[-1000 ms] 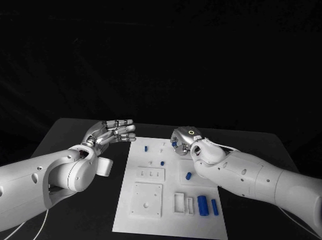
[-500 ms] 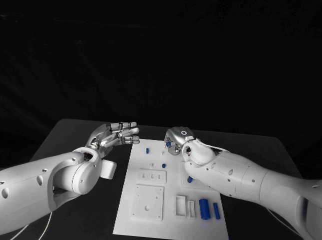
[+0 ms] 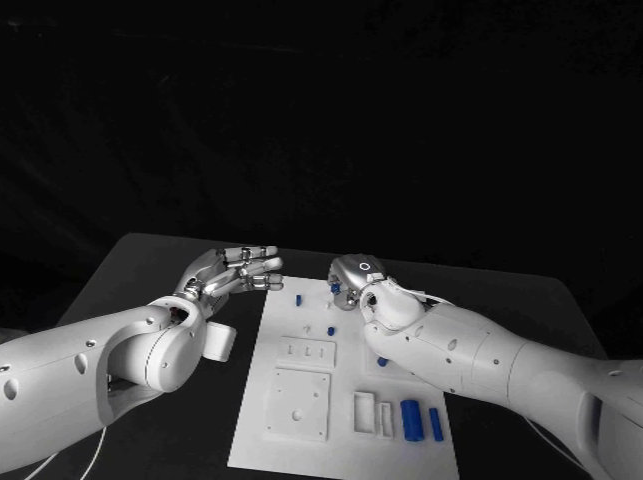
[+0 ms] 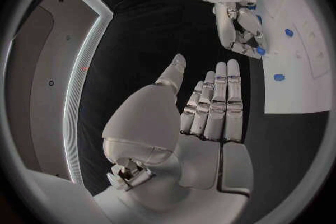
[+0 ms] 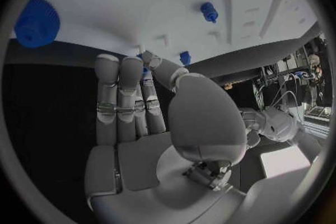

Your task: Assemble the parts on the task board

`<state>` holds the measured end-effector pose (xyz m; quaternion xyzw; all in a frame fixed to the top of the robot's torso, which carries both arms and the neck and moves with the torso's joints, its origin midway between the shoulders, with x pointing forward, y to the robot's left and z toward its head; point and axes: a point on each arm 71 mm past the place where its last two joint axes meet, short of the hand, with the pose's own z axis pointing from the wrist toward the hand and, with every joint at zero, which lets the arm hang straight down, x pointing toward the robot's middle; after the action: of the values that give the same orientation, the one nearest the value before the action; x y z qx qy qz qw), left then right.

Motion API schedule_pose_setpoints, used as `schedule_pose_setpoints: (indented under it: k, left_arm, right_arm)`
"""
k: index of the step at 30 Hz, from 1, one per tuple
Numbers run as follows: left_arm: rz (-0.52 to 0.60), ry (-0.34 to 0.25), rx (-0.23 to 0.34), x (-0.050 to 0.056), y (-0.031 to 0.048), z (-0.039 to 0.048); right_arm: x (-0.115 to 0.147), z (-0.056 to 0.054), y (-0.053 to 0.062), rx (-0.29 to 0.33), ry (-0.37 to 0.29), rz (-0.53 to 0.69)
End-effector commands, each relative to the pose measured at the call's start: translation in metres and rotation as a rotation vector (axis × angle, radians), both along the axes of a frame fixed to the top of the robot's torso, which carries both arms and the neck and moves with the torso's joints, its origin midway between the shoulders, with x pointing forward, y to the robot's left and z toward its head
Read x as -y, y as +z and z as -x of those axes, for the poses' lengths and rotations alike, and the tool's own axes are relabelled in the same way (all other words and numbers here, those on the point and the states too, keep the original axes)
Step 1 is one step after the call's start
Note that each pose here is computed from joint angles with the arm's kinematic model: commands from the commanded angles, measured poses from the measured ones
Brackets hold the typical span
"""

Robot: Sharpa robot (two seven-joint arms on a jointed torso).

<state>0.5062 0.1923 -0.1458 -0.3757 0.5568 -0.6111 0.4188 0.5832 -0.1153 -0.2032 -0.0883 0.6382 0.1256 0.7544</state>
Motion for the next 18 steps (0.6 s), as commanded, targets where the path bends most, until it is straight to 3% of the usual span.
schedule_pose_setpoints:
  k: [1, 18]
  left_arm:
    - [0.002, -0.012, 0.012, 0.0034, 0.0022, 0.0003]
    - [0.003, -0.018, 0.012, 0.0063, 0.0032, -0.0001]
  right_arm:
    - [-0.0016, -0.0007, -0.0004, 0.004, -0.001, 0.016]
    - [-0.0031, -0.0032, -0.0036, -0.013, -0.006, 0.030]
